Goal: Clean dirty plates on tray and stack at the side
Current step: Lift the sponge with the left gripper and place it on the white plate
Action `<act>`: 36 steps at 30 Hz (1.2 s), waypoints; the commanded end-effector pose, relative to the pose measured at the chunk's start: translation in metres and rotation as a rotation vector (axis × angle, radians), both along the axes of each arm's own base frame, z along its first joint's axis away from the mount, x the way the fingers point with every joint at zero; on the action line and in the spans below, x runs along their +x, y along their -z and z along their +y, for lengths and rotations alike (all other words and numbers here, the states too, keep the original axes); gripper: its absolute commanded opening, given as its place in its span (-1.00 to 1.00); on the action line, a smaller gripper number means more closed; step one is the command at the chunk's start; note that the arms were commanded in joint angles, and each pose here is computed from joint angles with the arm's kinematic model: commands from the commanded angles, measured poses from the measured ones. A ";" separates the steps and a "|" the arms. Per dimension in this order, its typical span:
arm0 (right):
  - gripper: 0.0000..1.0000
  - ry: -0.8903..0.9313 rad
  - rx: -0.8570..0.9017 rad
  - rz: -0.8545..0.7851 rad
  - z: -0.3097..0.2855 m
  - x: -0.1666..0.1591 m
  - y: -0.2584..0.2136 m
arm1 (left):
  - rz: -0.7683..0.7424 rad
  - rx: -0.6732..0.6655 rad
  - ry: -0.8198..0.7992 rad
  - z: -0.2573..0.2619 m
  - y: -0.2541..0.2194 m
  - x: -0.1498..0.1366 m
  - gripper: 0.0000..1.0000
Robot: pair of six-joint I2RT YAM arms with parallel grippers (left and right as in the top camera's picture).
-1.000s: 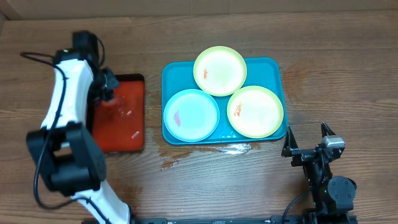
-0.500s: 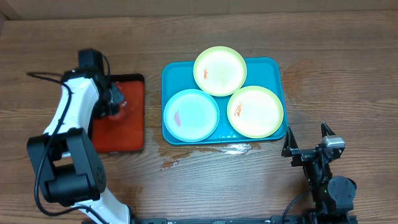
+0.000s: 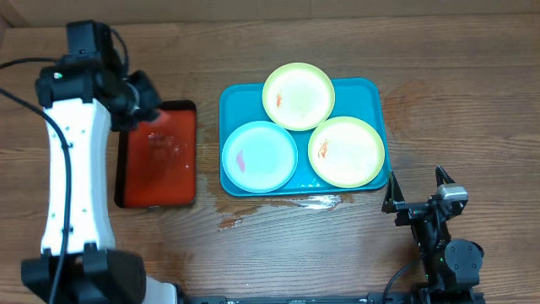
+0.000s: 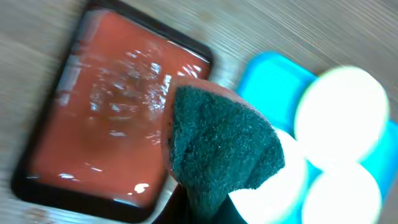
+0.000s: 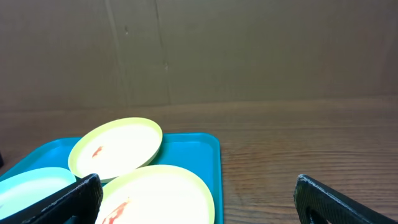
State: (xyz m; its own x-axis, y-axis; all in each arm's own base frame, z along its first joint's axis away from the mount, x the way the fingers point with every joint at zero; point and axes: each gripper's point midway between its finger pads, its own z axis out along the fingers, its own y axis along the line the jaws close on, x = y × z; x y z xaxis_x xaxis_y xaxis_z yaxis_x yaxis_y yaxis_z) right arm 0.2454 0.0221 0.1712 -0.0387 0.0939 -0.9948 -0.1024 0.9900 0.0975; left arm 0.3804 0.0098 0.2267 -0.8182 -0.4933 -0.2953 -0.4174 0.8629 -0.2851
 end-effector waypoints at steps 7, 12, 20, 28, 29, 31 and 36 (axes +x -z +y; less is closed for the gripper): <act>1.00 0.013 0.000 -0.003 -0.002 0.000 0.002 | 0.101 -0.063 0.448 -0.157 0.091 -0.017 -0.92; 1.00 0.013 0.000 -0.003 -0.002 0.000 0.002 | 0.130 0.129 0.537 -0.181 0.148 -0.020 -0.92; 1.00 0.013 0.000 -0.003 -0.002 0.000 0.002 | 0.189 0.185 0.575 -0.196 0.206 -0.015 -0.91; 1.00 0.013 0.000 -0.003 -0.002 0.000 0.002 | 0.206 0.101 0.568 -0.196 0.181 -0.010 0.79; 1.00 0.013 0.000 -0.003 -0.003 0.000 0.002 | 0.195 0.085 0.561 -0.194 0.167 -0.006 0.79; 0.99 0.013 0.000 -0.003 -0.002 0.000 0.002 | 0.168 0.048 0.550 -0.193 0.137 0.000 0.79; 1.00 0.013 0.000 -0.003 -0.003 0.000 0.002 | 0.050 0.028 0.489 -0.166 0.060 0.019 1.00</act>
State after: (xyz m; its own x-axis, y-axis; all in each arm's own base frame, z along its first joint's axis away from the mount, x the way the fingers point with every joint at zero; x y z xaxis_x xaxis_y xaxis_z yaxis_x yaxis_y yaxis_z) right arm 0.2454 0.0221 0.1710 -0.0395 0.0939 -0.9948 -0.1023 0.9900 0.0975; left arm 0.3821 -0.1673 0.0996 -0.9935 -0.0026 -0.1138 0.0190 0.9819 -0.1882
